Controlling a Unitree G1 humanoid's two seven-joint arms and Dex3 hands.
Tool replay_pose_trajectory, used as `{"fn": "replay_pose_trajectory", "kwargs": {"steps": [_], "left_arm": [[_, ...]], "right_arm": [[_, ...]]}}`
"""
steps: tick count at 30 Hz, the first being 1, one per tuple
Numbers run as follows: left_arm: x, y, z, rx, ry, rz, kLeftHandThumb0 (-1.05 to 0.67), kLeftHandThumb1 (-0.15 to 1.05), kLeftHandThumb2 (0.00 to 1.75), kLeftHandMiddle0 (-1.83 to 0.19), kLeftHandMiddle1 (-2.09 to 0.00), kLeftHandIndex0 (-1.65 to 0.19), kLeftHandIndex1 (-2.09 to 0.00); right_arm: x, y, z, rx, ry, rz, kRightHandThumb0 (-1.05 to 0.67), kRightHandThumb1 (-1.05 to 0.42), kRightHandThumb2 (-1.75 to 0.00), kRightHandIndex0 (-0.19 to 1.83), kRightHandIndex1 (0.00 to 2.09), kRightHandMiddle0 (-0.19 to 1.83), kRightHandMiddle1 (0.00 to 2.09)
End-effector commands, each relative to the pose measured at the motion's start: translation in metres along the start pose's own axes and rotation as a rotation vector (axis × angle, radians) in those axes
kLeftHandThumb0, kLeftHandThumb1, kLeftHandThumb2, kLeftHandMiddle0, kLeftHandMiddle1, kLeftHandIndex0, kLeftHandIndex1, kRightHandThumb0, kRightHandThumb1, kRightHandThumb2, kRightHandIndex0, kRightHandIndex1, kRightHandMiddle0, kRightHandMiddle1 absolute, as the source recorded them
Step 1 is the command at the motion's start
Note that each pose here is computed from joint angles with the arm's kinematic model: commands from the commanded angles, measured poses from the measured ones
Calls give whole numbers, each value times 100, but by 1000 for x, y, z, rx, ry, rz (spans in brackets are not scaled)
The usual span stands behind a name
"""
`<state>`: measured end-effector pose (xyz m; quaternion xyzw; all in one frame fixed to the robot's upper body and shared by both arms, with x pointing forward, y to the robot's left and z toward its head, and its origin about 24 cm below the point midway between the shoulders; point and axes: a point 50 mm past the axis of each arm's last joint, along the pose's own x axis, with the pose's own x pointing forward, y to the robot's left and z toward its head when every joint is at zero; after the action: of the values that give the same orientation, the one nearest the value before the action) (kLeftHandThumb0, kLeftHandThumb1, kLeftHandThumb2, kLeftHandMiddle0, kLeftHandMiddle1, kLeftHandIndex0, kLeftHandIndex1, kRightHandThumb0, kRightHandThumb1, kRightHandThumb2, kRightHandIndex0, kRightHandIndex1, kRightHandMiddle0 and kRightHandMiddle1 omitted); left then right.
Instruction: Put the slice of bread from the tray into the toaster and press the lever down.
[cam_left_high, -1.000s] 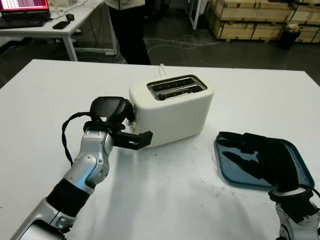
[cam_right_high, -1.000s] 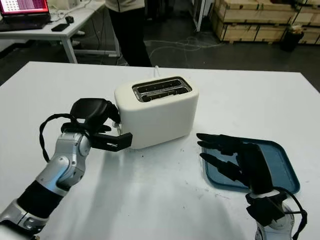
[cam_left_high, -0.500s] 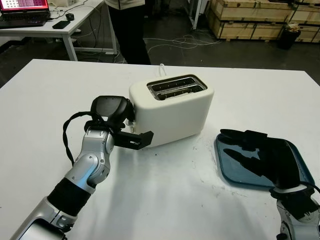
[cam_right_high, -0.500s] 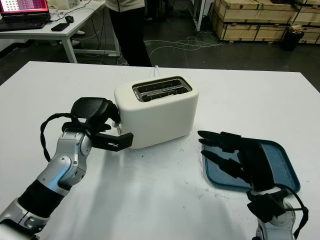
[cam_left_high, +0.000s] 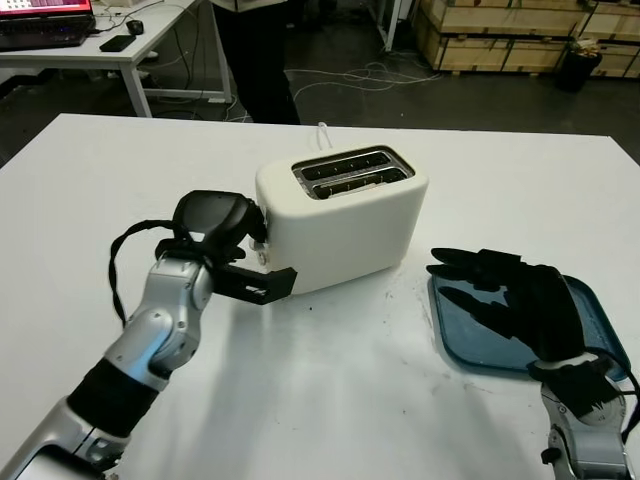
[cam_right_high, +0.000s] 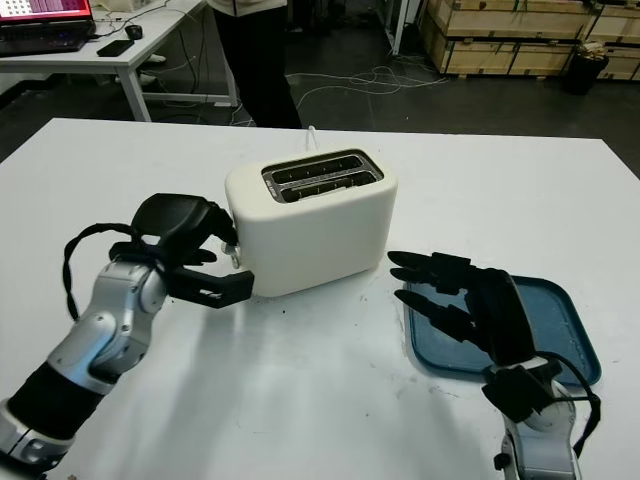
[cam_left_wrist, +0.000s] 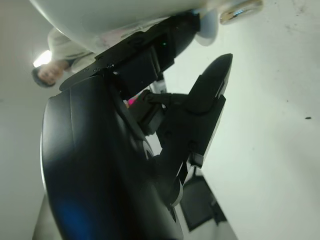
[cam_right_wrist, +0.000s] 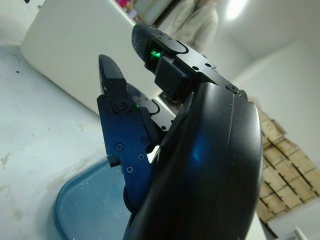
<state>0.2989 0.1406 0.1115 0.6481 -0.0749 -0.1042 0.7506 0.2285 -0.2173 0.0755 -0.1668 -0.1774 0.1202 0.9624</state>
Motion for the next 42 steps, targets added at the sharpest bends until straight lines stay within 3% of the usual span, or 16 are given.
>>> {"fn": "replay_pose_trajectory", "kwargs": {"steps": [1, 2, 4, 10, 29, 32, 35, 38, 42], "left_arm": [[-7, -16, 14, -52, -104, -67, -18, 76, 0, -106, -119, -113, -46], [-8, -9, 10, -57, -99, -30, -18, 75, 0, -107, -104, -118, -33], [-10, 3, 4, -52, -92, 29, -17, 75, 0, -108, -94, -122, -23], [-16, 29, -12, -13, -80, 148, -13, 73, 0, -110, -92, -125, -17], [-17, 59, -29, 52, -45, 200, -19, 68, 0, -119, -77, -133, -7], [-21, 68, -33, -33, -58, 244, -21, 70, 1, -118, -75, -132, -5], [-27, 74, -39, -259, -71, 407, -20, 68, 1, -114, -66, -125, -1], [-36, 70, -41, -468, -51, 530, -25, 74, 3, -98, -55, -106, 0], [-49, 63, -39, -568, -1, 572, -35, 79, 3, -85, -51, -92, 0]], "right_arm": [[7, -1, -2, -3, 4, -9, -22, -91, 0, 106, 0, 93, 0], [9, -1, -4, -4, 11, -9, -23, -91, 0, 106, 0, 93, 0], [12, -1, -6, -4, 19, -8, -24, -91, 0, 106, 0, 94, 0], [17, 2, -12, 6, 34, -6, -26, -90, 0, 105, 0, 94, 0], [16, 3, -13, 9, 35, -6, -23, -90, 0, 105, 0, 95, 0], [16, -1, -12, -1, 33, -20, -25, -90, 0, 105, 1, 95, 0], [20, -12, -12, 38, 23, -61, -24, -91, -1, 103, 0, 92, 0], [30, -29, -12, 124, 36, -113, -24, -92, -2, 97, 0, 85, 0], [44, -54, -12, 177, 78, -124, -29, -92, -3, 89, 0, 78, 0]]}}
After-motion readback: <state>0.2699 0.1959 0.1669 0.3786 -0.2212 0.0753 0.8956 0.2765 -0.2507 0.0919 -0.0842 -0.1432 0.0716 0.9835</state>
